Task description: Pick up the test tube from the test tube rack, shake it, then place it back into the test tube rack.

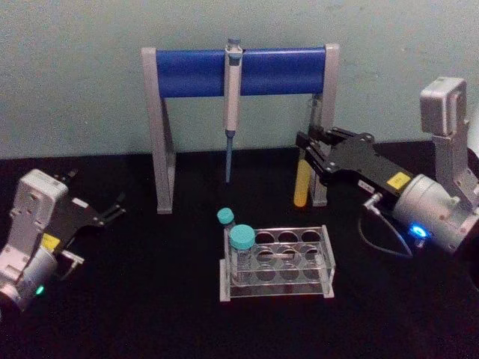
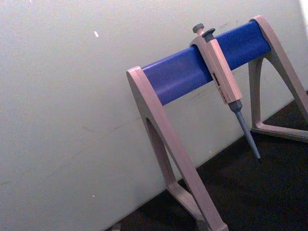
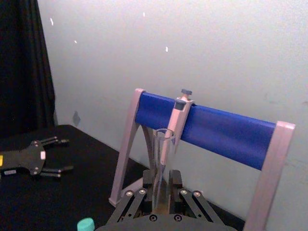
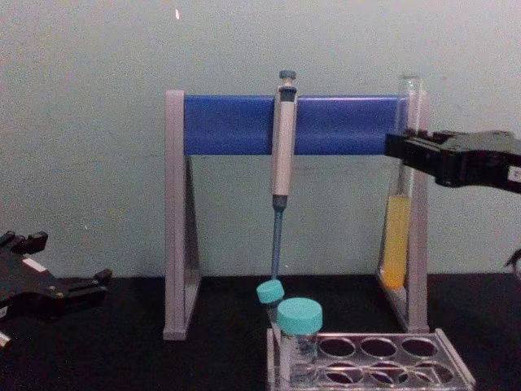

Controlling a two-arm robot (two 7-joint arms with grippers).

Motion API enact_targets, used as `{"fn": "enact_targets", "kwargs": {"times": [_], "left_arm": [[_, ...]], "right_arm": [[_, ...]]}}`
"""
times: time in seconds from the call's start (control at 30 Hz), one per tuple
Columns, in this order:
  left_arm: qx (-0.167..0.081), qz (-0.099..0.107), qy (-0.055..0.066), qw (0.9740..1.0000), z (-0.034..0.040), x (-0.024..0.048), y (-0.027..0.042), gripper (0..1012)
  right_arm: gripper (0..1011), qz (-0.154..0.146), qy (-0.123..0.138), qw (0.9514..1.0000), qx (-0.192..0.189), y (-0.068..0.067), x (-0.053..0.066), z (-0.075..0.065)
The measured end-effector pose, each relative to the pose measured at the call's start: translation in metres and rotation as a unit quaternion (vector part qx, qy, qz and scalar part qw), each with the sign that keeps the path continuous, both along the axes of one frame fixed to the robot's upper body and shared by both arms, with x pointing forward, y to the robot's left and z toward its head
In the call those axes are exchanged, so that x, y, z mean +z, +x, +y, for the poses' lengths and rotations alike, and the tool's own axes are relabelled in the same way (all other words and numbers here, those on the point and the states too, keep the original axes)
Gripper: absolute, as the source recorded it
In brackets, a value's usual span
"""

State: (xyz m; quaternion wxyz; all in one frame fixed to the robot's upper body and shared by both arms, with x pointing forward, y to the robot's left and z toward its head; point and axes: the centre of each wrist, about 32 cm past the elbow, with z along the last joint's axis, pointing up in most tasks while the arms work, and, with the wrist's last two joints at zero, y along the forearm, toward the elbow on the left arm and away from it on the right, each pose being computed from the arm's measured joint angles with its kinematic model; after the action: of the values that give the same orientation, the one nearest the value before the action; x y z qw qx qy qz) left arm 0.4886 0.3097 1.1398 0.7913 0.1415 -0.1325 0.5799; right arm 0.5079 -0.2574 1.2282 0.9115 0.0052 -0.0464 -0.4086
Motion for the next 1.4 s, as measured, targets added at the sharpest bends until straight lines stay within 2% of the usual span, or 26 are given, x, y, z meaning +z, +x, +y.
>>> {"fn": "enact_targets", "kwargs": {"times": [0.23, 0.33, 0.43, 0.6, 0.83, 1.03, 1.4], "left_arm": [[0.000, 0.000, 0.000, 1.0000, 0.0000, 0.0000, 0.0000, 1001], [0.000, 0.000, 0.000, 1.0000, 0.0000, 0.0000, 0.0000, 1001], [0.000, 0.000, 0.000, 1.0000, 0.0000, 0.0000, 0.0000, 1001], [0.000, 0.000, 0.000, 1.0000, 0.0000, 0.0000, 0.0000, 1001], [0.000, 0.000, 0.000, 1.0000, 0.0000, 0.0000, 0.0000, 1001], [0.000, 0.000, 0.000, 1.0000, 0.0000, 0.0000, 0.0000, 1001], [0.000, 0.000, 0.000, 1.0000, 0.0000, 0.0000, 0.0000, 1001]], "right_arm": [[229, 0.008, -0.013, 0.9999, 0.004, -0.014, -0.001, -0.006], [229, 0.018, -0.011, 0.9995, 0.023, -0.021, -0.003, -0.004], [229, 0.025, -0.005, 0.9991, 0.035, -0.022, -0.004, 0.000], [229, 0.031, 0.006, 0.9977, 0.059, -0.017, -0.007, 0.012], [229, 0.021, 0.019, 0.9979, 0.058, -0.004, -0.007, 0.023], [229, 0.002, 0.025, 0.9990, 0.037, 0.006, -0.005, 0.023], [229, 0.000, 0.016, 0.9998, 0.010, 0.006, -0.004, 0.015]]}}
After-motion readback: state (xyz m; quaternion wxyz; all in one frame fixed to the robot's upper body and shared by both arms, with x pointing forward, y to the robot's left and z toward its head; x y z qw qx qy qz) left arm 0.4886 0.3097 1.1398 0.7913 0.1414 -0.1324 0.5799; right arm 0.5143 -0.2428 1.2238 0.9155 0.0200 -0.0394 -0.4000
